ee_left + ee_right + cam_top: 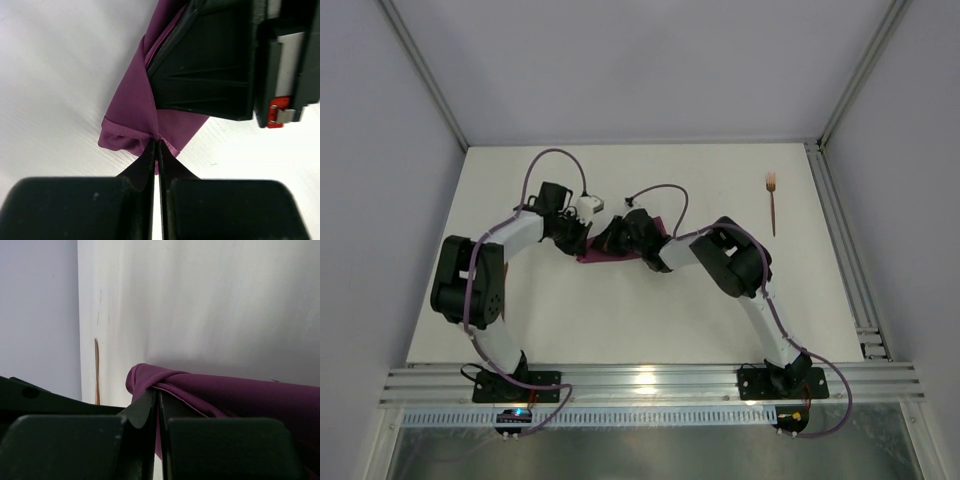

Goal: Fold the napkin into a case and place the utensils inside
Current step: Smooth out the smaller rectangle-folded napkin at the center of the board.

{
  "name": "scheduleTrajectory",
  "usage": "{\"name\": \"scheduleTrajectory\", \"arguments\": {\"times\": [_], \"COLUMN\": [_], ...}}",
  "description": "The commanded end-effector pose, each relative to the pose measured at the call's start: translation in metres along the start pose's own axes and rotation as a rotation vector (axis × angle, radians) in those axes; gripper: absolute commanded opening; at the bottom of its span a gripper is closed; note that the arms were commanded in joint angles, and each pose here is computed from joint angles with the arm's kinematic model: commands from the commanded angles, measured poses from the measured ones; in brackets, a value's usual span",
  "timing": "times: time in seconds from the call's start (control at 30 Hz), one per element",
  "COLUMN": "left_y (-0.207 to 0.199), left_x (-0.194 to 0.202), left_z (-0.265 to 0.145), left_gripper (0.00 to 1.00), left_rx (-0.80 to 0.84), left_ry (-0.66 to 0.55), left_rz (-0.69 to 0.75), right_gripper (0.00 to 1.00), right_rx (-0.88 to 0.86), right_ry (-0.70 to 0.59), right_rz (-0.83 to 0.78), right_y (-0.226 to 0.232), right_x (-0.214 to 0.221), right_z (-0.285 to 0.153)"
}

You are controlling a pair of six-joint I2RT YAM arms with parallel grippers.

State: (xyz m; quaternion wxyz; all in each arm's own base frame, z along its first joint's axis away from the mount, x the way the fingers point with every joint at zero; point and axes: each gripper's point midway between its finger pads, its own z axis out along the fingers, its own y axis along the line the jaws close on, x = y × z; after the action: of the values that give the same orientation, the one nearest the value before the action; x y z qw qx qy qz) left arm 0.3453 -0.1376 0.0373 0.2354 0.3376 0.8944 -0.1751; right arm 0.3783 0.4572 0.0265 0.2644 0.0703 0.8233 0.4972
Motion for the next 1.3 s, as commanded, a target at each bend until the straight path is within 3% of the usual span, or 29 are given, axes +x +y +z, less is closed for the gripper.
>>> {"name": "scheduleTrajectory", "arguments": {"times": [0.0, 0.3, 0.73, 0.97, 1.1, 1.13, 1.27], "left_y": [0.007, 0.008, 0.012, 0.011, 0.015, 0.016, 0.023], "left_x": [0.013, 0.033, 0.033, 0.037, 0.038, 0.038, 0.034], "left_z": [0.009, 0.023, 0.025, 0.028, 0.029, 0.028, 0.023], "left_gripper": [0.00, 0.00, 0.00, 0.00, 0.00, 0.00, 0.00], "left_rx": [-0.008, 0.010, -0.023, -0.055, -0.084, -0.092, -0.141], "left_ry": [0.043, 0.123, 0.125, 0.141, 0.153, 0.154, 0.144], "left_rz": [-0.009, -0.039, -0.021, 0.022, 0.047, 0.053, 0.075], "right_gripper": [0.04, 0.08, 0.09, 0.10, 0.20, 0.27, 0.39], "right_rx": [0.014, 0.008, 0.148, 0.136, 0.123, 0.135, 0.269], "right_ry": [-0.055, -0.075, -0.109, -0.095, -0.104, -0.106, -0.067], "right_rz": [0.003, -0.123, -0.102, -0.239, -0.350, -0.378, -0.432], "right_y": [-0.002, 0.027, -0.050, -0.036, -0.017, -0.019, -0.044], "right_x": [-0.015, -0.036, -0.053, -0.064, -0.083, -0.090, -0.117], "right_z": [-0.002, -0.035, -0.117, -0.137, -0.161, -0.166, -0.181]}}
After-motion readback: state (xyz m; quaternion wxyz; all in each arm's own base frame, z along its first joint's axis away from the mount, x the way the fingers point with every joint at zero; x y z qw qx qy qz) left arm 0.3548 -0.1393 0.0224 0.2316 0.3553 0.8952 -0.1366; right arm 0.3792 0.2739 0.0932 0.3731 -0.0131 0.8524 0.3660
